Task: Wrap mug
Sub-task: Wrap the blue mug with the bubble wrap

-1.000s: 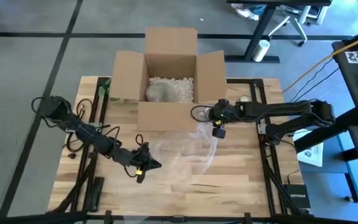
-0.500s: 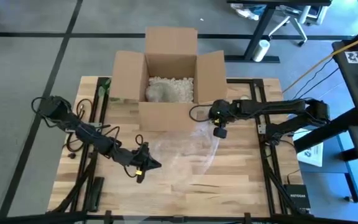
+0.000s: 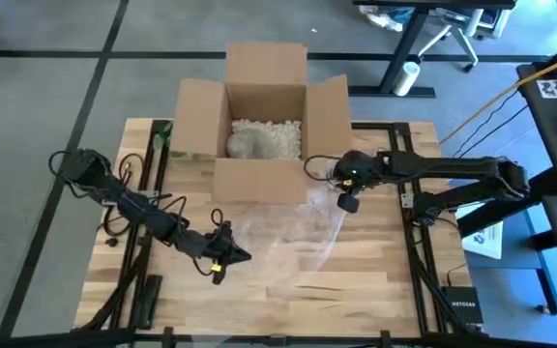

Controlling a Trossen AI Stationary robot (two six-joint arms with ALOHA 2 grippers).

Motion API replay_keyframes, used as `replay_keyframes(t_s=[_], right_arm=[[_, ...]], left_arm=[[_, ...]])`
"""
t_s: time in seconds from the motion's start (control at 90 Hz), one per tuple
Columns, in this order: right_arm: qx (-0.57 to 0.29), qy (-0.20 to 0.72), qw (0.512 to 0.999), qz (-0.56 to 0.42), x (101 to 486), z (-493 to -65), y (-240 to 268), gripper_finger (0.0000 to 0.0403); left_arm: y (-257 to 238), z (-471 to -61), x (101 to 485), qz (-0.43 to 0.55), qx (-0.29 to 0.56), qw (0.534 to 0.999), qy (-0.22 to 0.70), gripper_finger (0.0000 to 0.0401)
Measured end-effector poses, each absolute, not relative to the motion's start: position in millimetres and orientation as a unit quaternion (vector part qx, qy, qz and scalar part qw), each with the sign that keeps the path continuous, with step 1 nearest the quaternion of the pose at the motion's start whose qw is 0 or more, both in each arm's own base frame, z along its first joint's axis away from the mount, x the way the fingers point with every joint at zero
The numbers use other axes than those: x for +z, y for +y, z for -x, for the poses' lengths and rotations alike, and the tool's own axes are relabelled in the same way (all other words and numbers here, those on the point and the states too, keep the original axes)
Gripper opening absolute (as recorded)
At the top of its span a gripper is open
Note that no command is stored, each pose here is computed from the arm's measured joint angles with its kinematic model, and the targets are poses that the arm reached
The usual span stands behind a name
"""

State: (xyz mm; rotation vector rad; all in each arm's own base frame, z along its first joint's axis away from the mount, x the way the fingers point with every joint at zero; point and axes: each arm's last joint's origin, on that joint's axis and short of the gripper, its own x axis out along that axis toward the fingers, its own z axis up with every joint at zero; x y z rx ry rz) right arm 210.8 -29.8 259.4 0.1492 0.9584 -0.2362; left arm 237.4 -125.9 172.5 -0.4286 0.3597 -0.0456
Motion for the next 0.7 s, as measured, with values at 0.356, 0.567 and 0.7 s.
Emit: replay_keyframes(t_s=[0.356, 0.567, 0.7], right_arm=[[-0.021, 0.477, 0.872, -0.106, 276, -229, 39, 0.0002], [0.046, 0.447, 0.889, -0.091, 267, -261, 84, 0.0002], [0.057, 0.446, 0.890, -0.076, 258, -281, 97, 0.0002]], left_arm=[[-129, -235, 171, 0.268, -0.014, 0.946, 0.185, 0.0000], [-139, -227, 168, 0.300, 0.006, 0.934, 0.195, 0.0000], [-150, -219, 168, 0.309, 0.008, 0.932, 0.191, 0.0000]])
